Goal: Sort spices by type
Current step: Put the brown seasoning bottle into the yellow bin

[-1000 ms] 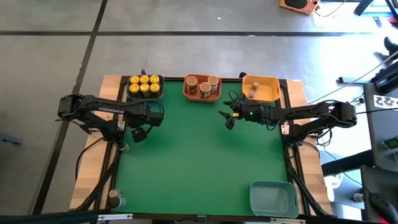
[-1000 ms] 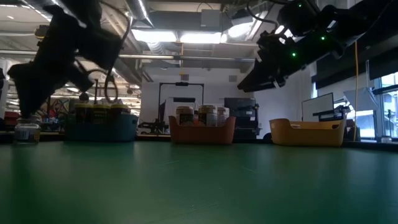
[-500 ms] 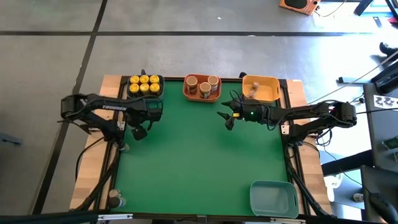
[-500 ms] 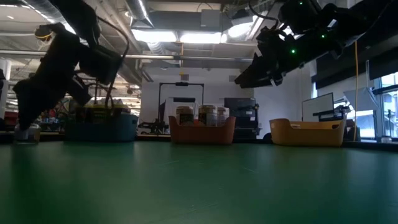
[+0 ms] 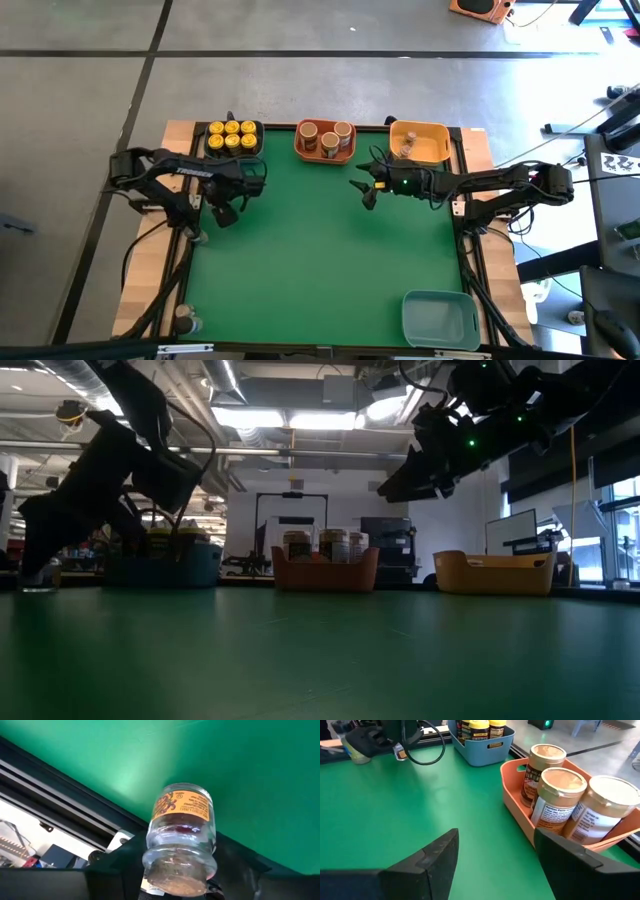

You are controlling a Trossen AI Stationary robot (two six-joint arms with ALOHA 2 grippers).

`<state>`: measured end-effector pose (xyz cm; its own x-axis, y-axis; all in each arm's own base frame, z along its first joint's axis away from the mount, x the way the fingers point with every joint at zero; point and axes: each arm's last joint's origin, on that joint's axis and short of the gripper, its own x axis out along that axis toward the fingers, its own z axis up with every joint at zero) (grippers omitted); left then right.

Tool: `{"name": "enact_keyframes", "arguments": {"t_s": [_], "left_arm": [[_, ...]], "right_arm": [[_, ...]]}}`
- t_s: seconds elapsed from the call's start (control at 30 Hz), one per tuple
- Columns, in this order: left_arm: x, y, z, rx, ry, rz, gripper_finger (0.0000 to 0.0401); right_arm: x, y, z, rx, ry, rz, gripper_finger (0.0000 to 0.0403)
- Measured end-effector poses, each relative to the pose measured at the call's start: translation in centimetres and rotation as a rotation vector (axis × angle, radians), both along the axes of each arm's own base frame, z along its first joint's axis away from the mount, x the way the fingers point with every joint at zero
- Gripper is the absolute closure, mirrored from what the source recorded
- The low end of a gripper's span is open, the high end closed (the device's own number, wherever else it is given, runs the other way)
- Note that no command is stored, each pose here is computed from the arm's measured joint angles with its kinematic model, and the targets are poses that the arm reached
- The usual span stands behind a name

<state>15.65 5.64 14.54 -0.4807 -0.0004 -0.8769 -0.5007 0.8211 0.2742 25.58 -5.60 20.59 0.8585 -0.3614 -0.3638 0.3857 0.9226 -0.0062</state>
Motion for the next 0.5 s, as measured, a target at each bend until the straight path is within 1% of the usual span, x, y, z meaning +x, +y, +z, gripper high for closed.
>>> {"name": "enact_keyframes", "arguments": {"t_s": [0.07, 0.23, 0.4, 0.5], "left_arm": [[0.2, -0.1, 0.0, -0.002, 0.001, -0.013, 0.0216], [0.5, -0.4, -0.1, 0.002, -0.019, -0.066, 0.0217], [1.0, -0.5, 0.1, 0.013, -0.043, -0.075, 0.0199], [1.5, -0.5, 0.3, 0.014, -0.073, -0.09, 0.0197]], "right_arm": [[0.0, 0.0, 0.0, -0.02, 0.008, 0.009, 0.0145], [0.0, 0.0, 0.0, -0.044, 0.016, 0.019, 0.0146], [0.0, 0.0, 0.0, -0.047, 0.018, 0.019, 0.0145], [0.0, 0.0, 0.0, -0.05, 0.02, 0.021, 0.0145]]}}
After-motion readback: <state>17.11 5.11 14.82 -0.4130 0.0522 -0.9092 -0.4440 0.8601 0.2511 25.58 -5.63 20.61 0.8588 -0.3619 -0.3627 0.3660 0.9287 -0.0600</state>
